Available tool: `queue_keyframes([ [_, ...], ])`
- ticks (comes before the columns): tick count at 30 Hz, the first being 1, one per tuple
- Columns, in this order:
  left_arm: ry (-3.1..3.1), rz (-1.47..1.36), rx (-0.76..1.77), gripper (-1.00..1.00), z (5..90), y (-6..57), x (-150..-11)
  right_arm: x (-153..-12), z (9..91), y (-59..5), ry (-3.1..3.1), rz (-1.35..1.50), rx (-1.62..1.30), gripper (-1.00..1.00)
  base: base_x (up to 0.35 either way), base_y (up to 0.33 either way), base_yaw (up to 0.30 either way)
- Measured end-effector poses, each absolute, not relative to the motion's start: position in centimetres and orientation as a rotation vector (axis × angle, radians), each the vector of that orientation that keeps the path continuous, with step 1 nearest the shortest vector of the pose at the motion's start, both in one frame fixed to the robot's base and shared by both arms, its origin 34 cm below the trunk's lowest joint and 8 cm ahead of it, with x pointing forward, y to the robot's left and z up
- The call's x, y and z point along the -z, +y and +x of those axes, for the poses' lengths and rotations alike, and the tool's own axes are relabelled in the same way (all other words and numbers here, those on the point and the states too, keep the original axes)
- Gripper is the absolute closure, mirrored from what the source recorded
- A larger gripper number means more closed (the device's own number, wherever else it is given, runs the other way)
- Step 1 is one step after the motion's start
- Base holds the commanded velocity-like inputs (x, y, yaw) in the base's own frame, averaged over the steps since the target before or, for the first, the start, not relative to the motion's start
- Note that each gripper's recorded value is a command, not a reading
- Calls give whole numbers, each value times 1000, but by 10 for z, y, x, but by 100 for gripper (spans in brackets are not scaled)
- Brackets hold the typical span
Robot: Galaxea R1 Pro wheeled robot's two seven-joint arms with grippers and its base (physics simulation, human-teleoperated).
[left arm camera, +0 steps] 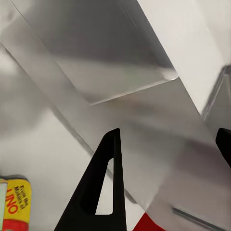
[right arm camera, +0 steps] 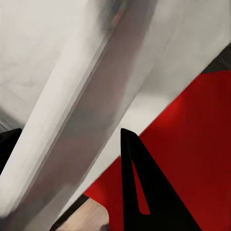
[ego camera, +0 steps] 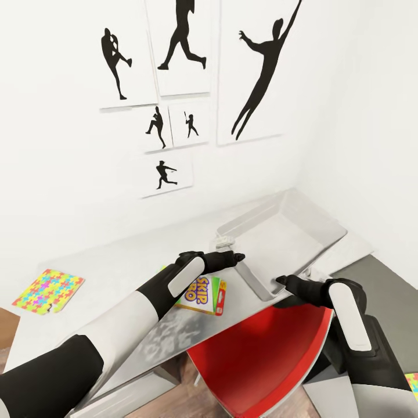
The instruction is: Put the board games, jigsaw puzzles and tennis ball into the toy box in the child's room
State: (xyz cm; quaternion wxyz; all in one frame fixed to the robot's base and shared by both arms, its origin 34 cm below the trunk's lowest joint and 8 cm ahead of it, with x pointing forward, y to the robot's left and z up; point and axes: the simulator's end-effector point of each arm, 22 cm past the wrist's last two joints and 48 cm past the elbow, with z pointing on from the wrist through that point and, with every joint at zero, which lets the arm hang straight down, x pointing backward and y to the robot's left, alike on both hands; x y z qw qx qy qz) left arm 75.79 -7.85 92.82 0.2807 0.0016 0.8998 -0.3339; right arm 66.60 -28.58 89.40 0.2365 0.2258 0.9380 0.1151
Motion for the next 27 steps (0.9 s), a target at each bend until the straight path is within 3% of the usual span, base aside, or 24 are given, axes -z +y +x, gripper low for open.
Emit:
queue_keyframes([
  [27, 2441, -9, 900, 100, 755, -78, -909, -877, 662, -286, 2601, 629, -309, 100, -1, 0, 0],
])
